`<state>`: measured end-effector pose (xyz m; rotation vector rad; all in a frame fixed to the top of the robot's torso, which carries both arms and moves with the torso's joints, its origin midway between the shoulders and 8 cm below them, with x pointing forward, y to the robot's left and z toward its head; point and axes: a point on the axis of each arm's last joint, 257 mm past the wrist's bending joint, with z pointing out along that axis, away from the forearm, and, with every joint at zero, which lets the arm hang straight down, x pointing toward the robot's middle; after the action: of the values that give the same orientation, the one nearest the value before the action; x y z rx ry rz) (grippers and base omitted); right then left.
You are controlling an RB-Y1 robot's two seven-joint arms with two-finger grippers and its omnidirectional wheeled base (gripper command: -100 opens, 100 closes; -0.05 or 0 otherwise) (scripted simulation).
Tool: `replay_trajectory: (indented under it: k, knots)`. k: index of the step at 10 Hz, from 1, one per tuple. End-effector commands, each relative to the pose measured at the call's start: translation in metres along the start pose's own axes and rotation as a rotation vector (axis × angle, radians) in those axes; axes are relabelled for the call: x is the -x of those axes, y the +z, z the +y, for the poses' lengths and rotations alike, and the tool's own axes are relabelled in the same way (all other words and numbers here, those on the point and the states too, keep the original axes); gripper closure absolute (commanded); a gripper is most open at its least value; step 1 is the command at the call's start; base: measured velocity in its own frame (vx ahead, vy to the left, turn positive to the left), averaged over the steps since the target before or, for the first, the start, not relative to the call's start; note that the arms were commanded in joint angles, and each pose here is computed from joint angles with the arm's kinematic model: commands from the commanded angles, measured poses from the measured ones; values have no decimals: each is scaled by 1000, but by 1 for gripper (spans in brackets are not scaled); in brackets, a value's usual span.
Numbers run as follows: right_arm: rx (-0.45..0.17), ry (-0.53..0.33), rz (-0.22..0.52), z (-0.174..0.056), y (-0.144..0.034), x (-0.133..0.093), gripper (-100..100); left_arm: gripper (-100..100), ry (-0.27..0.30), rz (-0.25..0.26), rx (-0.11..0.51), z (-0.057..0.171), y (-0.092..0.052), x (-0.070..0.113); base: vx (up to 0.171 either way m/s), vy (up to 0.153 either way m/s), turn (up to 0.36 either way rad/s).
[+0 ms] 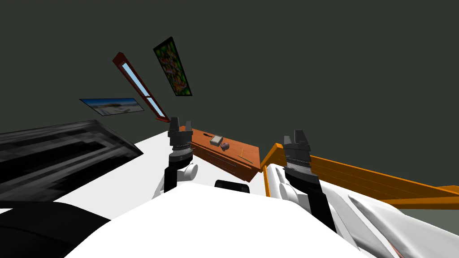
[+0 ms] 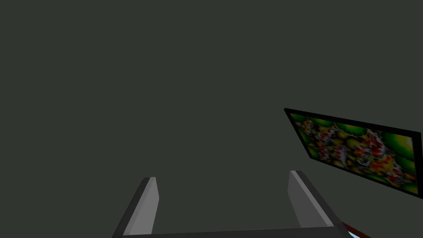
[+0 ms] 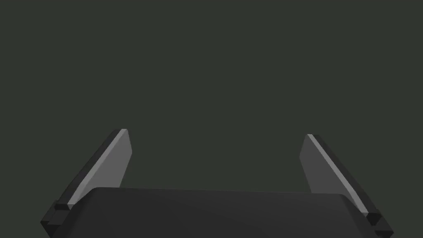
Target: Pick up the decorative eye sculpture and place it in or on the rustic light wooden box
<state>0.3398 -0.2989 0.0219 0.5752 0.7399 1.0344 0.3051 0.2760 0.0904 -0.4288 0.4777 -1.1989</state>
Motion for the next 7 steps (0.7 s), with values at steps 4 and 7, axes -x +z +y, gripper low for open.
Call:
replay_trajectory:
  k: [4,7]
  knots:
    - [0,0,0,0,0,0,0,-100,12,97,60,30,-1,-18,-2,-24,10]
    - [0,0,0,0,0,0,0,-100,23,153,144,69,-4,-30,-13,-54,22]
